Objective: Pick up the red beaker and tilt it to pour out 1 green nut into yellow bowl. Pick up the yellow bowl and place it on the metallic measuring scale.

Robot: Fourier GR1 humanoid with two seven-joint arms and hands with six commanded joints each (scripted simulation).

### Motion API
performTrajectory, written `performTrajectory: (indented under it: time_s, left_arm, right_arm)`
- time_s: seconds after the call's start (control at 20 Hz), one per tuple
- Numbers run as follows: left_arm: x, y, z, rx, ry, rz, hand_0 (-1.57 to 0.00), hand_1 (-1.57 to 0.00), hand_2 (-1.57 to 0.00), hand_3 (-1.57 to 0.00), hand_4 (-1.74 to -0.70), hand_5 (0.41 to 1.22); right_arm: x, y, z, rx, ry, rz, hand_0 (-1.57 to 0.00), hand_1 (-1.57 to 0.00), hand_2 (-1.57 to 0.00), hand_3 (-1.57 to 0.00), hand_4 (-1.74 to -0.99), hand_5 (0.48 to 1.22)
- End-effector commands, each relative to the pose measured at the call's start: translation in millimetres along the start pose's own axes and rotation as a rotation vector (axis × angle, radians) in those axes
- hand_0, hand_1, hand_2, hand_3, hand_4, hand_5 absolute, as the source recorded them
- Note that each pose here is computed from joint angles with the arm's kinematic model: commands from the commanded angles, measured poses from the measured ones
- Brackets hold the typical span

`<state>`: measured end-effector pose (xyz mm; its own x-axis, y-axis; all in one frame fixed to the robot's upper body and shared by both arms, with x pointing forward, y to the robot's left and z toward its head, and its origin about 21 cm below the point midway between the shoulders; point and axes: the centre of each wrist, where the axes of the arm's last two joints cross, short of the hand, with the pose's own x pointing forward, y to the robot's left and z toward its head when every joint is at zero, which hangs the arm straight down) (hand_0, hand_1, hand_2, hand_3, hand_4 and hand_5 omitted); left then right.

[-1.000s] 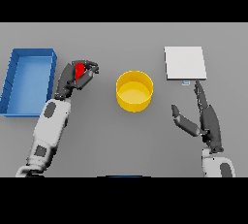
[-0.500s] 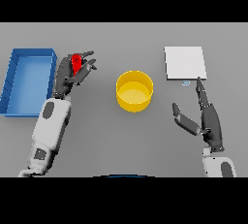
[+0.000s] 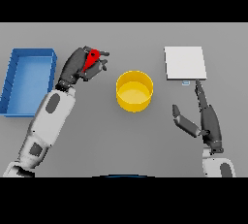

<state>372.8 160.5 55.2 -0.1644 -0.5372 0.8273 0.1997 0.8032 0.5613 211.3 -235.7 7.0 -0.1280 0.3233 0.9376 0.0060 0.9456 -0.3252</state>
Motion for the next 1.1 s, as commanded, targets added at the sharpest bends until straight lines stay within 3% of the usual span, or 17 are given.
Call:
performTrajectory:
  time_s: [0.0,0.3,0.65,0.75,0.8,1.0,1.05]
  left_arm:
    - [2.9,-2.5,-0.4,-0.009,0.004,-0.025,-1.56,-1.56,-1.56,-1.56,-1.73,1.111]
    - [25.8,-12.3,-7.1,-0.062,0.033,-0.390,-1.57,-1.57,-1.57,-1.57,-1.74,1.133]
    - [51.7,-19.0,-22.8,-0.157,-0.051,-0.846,-1.57,-1.57,-1.57,-1.57,-1.74,1.190]
    - [55.2,-17.0,-23.7,-0.199,-0.087,-0.944,-1.57,-1.57,-1.57,-1.57,-1.65,1.201]
    - [60.7,-19.6,-26.8,-0.214,-0.095,-0.986,-1.57,-1.57,-1.57,-1.57,-1.67,1.205]
    - [77.4,-30.9,-34.5,-0.329,-0.150,-1.198,-1.57,-1.57,-1.57,-1.28,-1.70,1.215]
    - [81.0,-35.6,-36.9,-0.355,-0.170,-1.241,-1.57,-1.57,-1.57,-1.34,-1.71,1.216]
  right_arm:
    - [2.5,-0.6,-3.4,-0.006,0.004,-0.002,0.00,0.00,0.00,0.00,-1.256,0.678]
    - [8.0,1.9,-2.2,0.007,0.008,-0.016,0.00,0.00,0.00,0.00,-1.254,0.687]
    - [7.8,1.7,3.6,0.015,0.001,-0.020,0.00,0.00,0.00,0.00,-1.274,0.704]
    - [6.7,3.7,2.1,0.007,0.013,-0.027,0.00,0.00,0.00,0.00,-1.284,0.705]
    - [5.6,4.6,3.9,0.008,0.011,-0.037,0.00,0.00,0.00,0.00,-1.283,0.702]
    - [2.9,9.5,0.2,-0.010,0.011,-0.070,0.00,0.00,0.00,0.00,-1.292,0.678]
    - [3.3,10.1,-1.2,-0.015,0.014,-0.077,0.00,0.00,0.00,0.00,-1.294,0.672]
